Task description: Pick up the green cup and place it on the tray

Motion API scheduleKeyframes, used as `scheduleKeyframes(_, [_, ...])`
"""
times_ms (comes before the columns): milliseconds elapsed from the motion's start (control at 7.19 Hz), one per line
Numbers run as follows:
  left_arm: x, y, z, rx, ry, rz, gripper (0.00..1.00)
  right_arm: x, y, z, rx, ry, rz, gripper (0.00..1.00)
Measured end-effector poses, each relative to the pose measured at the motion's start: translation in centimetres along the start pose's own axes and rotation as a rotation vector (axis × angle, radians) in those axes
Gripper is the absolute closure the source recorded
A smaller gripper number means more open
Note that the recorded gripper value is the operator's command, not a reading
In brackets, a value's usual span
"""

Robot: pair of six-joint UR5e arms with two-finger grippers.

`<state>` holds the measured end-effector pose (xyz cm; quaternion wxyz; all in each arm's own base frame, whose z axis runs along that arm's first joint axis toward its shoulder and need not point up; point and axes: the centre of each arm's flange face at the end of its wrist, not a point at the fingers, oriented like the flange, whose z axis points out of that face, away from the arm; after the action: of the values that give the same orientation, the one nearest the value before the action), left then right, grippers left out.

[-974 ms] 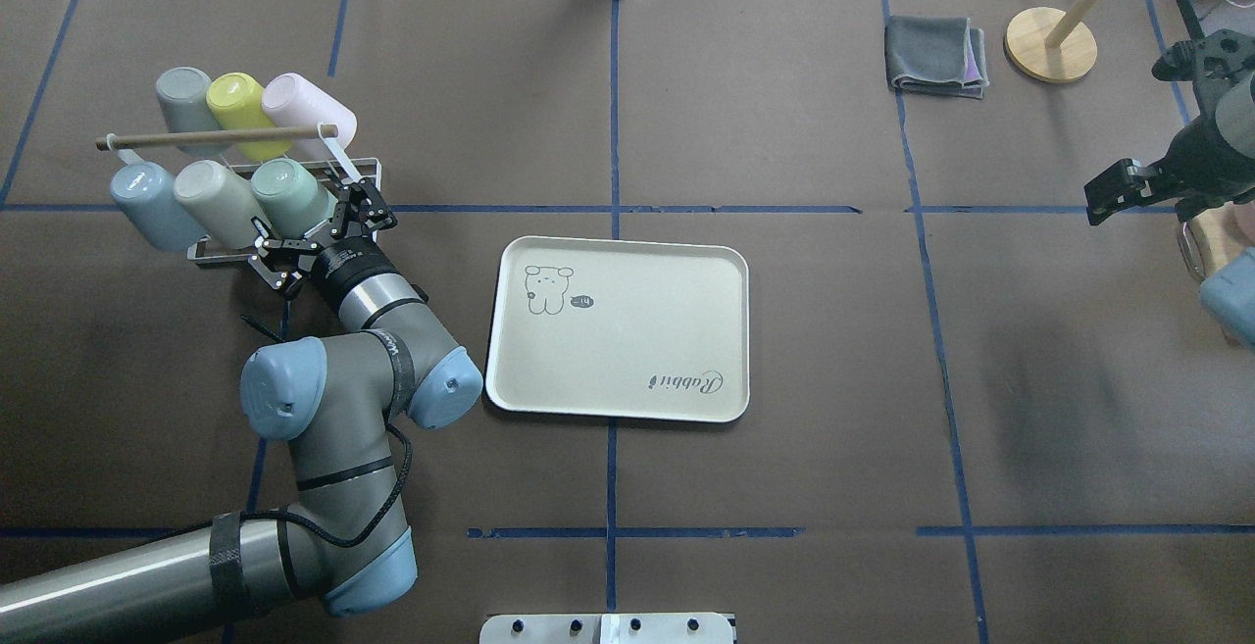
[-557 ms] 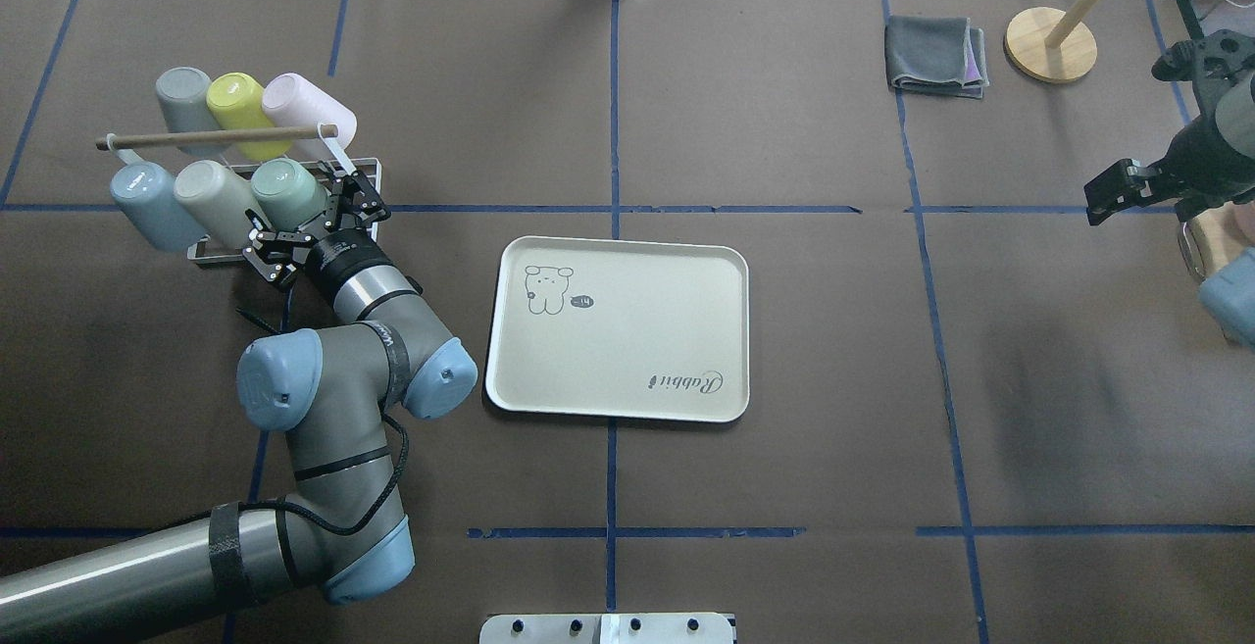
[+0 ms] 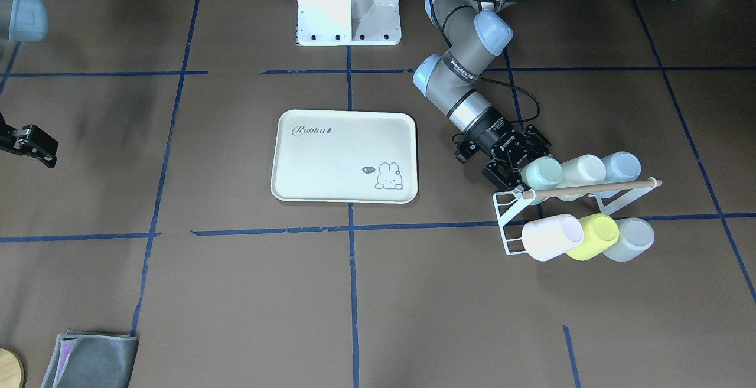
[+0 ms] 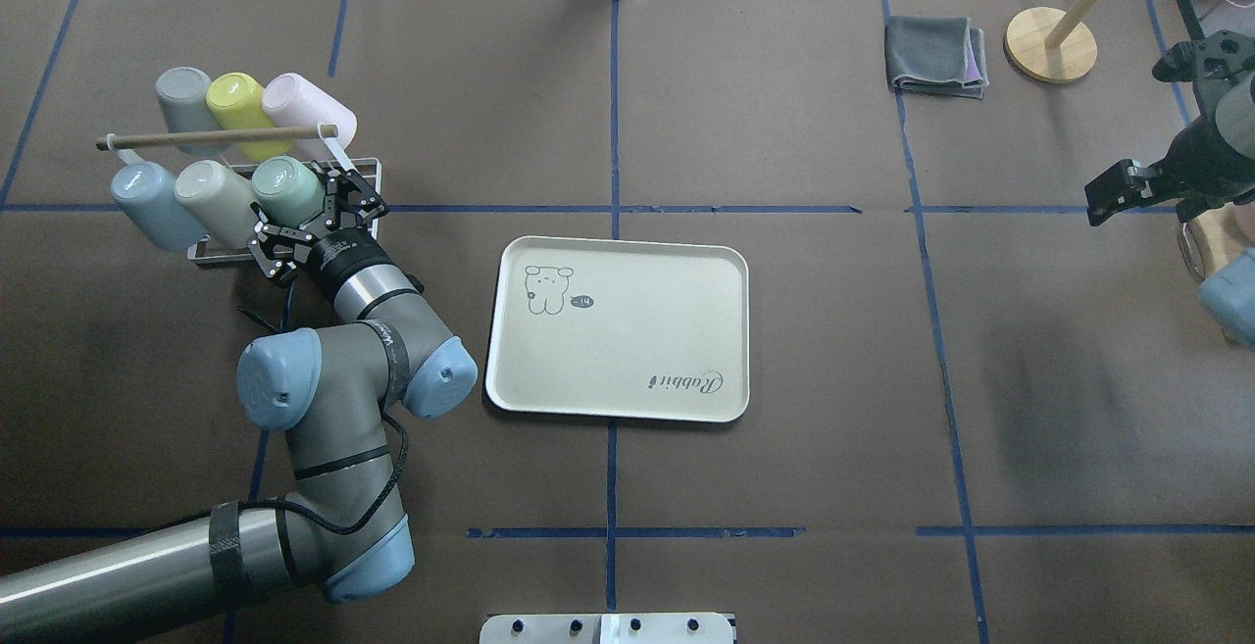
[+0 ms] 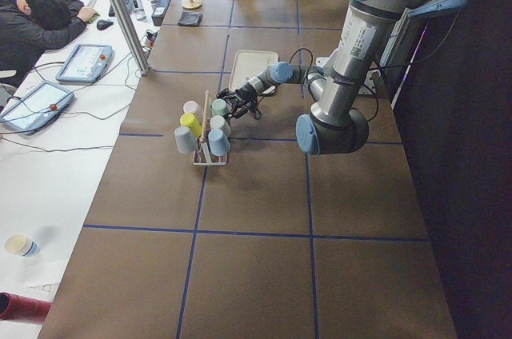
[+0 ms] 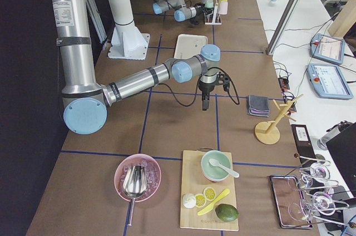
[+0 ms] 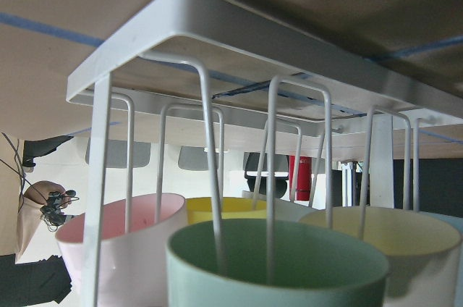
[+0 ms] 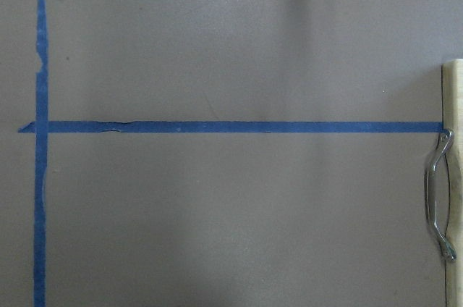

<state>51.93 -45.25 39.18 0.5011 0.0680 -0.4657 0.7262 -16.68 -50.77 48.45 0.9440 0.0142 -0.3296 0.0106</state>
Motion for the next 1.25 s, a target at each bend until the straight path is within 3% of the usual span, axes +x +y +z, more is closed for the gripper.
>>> scheduleKeyframes(1252, [-0.9,3.3,0.0,-0.001,-0.017,-0.050,0.45,0.1,0.0,0.2,-0.003,0.001,0.003,0.00])
